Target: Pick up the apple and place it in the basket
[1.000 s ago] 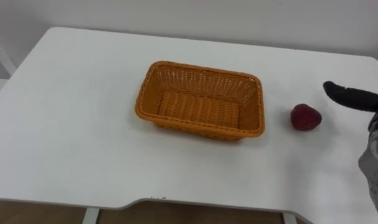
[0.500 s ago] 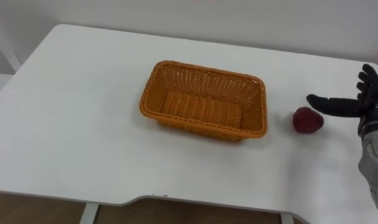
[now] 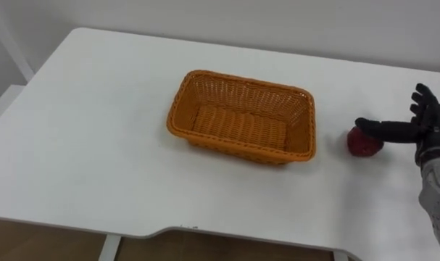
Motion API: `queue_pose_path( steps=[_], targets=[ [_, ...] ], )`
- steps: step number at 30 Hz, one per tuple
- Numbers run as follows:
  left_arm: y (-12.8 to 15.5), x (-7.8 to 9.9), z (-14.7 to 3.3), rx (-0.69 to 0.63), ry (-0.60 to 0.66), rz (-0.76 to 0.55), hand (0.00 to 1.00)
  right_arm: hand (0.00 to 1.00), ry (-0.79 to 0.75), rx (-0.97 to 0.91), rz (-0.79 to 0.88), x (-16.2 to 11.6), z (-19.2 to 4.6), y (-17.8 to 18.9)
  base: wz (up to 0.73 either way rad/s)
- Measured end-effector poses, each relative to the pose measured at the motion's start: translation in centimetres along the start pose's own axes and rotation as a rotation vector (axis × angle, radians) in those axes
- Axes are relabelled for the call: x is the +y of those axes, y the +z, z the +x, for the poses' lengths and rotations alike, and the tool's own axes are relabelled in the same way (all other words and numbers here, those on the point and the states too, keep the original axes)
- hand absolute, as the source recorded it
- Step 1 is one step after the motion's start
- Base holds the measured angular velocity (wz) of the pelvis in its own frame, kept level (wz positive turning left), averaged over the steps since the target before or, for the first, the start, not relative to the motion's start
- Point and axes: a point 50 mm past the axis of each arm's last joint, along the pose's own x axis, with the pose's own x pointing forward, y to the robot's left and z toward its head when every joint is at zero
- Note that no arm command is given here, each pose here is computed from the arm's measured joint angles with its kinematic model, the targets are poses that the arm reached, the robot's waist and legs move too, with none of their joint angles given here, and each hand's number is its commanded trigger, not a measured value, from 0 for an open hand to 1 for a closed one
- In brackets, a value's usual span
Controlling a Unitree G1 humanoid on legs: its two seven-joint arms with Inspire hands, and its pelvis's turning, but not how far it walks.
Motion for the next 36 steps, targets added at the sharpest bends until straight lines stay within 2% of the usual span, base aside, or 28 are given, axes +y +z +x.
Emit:
queue_pose_path(
  steps=[18,36],
  targets=[
    [-1.3,-0.2,-0.1,0.035,-0.003,0.0,0.0,0.0,0.058,0.121,-0.082,-1.1,-0.1,-2.8,0.0],
    [-1.8,-0.1,-0.2,0.059,-0.001,0.029,0.0,0.0,0.08,0.149,-0.289,-1.0,-0.3,-3.9,0.05]
  ],
)
